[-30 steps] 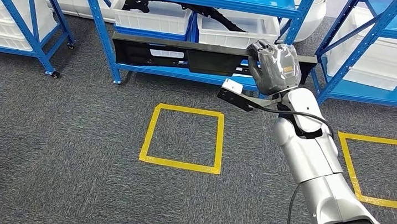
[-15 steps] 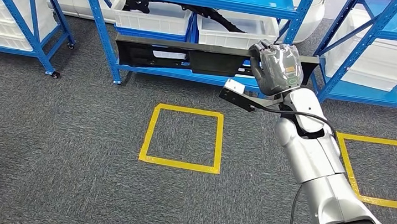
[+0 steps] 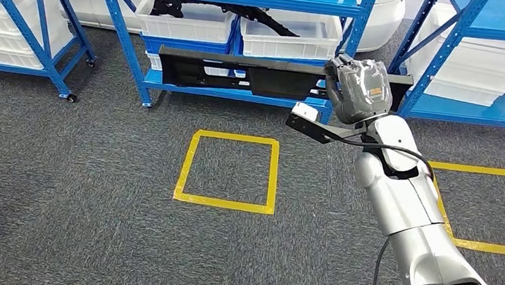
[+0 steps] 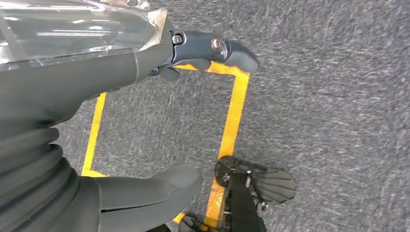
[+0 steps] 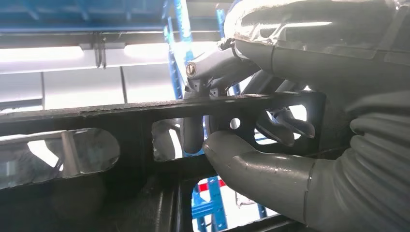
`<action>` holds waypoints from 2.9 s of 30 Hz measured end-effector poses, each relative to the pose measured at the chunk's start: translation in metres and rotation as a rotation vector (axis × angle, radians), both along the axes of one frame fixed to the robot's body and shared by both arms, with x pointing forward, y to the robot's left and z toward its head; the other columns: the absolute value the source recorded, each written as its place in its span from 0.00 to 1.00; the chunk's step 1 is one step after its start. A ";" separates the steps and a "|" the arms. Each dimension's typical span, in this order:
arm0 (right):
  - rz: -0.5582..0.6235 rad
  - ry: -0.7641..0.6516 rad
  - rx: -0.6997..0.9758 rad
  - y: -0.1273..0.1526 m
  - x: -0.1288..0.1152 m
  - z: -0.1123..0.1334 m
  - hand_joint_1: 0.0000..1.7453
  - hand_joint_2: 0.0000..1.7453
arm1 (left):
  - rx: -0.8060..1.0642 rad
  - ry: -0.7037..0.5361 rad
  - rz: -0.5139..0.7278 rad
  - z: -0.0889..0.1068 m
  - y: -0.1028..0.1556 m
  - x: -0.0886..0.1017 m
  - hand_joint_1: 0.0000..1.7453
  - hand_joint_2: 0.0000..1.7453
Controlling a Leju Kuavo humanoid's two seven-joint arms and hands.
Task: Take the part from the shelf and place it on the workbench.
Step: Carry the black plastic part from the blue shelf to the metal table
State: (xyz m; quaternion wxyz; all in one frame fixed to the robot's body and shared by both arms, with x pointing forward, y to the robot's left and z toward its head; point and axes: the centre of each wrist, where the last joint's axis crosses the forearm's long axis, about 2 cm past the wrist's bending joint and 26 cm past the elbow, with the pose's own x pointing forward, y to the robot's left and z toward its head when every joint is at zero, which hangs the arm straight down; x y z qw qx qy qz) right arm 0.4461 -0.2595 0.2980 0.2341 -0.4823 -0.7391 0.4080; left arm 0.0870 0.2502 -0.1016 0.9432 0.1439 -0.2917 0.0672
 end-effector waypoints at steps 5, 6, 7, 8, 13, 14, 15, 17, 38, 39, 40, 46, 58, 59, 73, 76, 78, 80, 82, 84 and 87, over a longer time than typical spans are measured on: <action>0.001 0.001 0.000 0.001 0.000 0.000 1.00 1.00 | 0.000 0.001 0.001 0.000 0.001 0.000 0.00 1.00; 0.001 0.003 0.000 0.001 0.000 -0.001 1.00 1.00 | 0.000 0.000 0.001 0.000 0.001 0.000 0.00 1.00; 0.001 0.004 0.000 0.001 0.000 -0.001 1.00 1.00 | 0.000 0.000 0.001 0.000 0.002 0.000 0.00 1.00; 0.001 0.005 0.000 0.001 0.000 -0.002 1.00 1.00 | 0.000 0.000 0.001 0.000 0.002 0.000 0.00 1.00; -0.001 -0.011 0.003 -0.001 0.001 0.005 1.00 1.00 | 0.002 -0.012 0.001 0.001 0.002 0.005 0.00 1.00; -0.001 -0.013 0.003 -0.001 0.001 0.006 1.00 1.00 | 0.002 -0.012 0.001 0.001 0.002 0.005 0.00 1.00; -0.001 -0.014 0.002 -0.001 0.001 0.006 1.00 1.00 | 0.001 -0.012 0.001 0.001 0.002 0.005 0.00 1.00; -0.003 -0.014 0.001 -0.002 0.001 0.006 1.00 1.00 | 0.001 -0.012 0.001 0.001 0.002 0.005 0.00 1.00; 0.000 -0.018 -0.003 0.001 0.002 0.010 1.00 1.00 | -0.001 -0.005 0.012 0.000 0.001 0.001 0.00 1.00; 0.000 -0.018 -0.004 0.001 0.002 0.010 1.00 1.00 | 0.001 -0.006 0.011 0.000 0.001 0.001 0.00 1.00; 0.000 -0.019 -0.005 0.001 0.002 0.010 1.00 1.00 | 0.005 -0.007 0.009 0.000 0.002 0.001 0.00 1.00; -0.003 -0.028 -0.011 0.000 0.003 0.014 1.00 1.00 | 0.037 -0.014 0.001 0.000 0.002 -0.001 0.00 1.00; -0.026 -0.034 -0.040 -0.007 0.005 0.020 1.00 1.00 | 0.048 -0.020 -0.005 0.000 0.001 -0.001 0.00 1.00; -0.032 -0.035 -0.045 -0.010 0.005 0.020 1.00 1.00 | 0.048 -0.020 -0.005 0.000 0.001 -0.001 0.00 1.00; -0.127 -0.092 -0.001 -0.070 0.008 0.072 1.00 1.00 | 0.056 0.008 0.044 -0.003 0.004 -0.020 0.00 1.00; -0.140 -0.113 0.007 -0.079 0.007 0.077 1.00 1.00 | 0.055 0.007 0.040 -0.003 0.003 -0.020 0.00 1.00; -0.151 -0.125 0.014 -0.086 0.006 0.079 1.00 1.00 | 0.054 0.006 0.036 -0.003 0.002 -0.019 0.00 1.00; -0.165 -0.132 0.024 -0.093 0.005 0.079 1.00 1.00 | 0.054 0.004 0.034 -0.003 0.002 -0.019 0.00 1.00; -0.180 -0.131 0.036 -0.101 0.004 0.077 1.00 1.00 | 0.053 0.001 0.032 -0.003 0.000 -0.019 0.00 1.00; -0.191 -0.136 0.042 -0.108 0.002 0.077 1.00 1.00 | 0.052 -0.003 0.030 -0.003 -0.001 -0.019 0.00 1.00; -0.201 -0.155 0.051 -0.114 -0.001 0.076 1.00 1.00 | 0.042 -0.023 0.034 -0.003 0.000 -0.018 0.00 1.00</action>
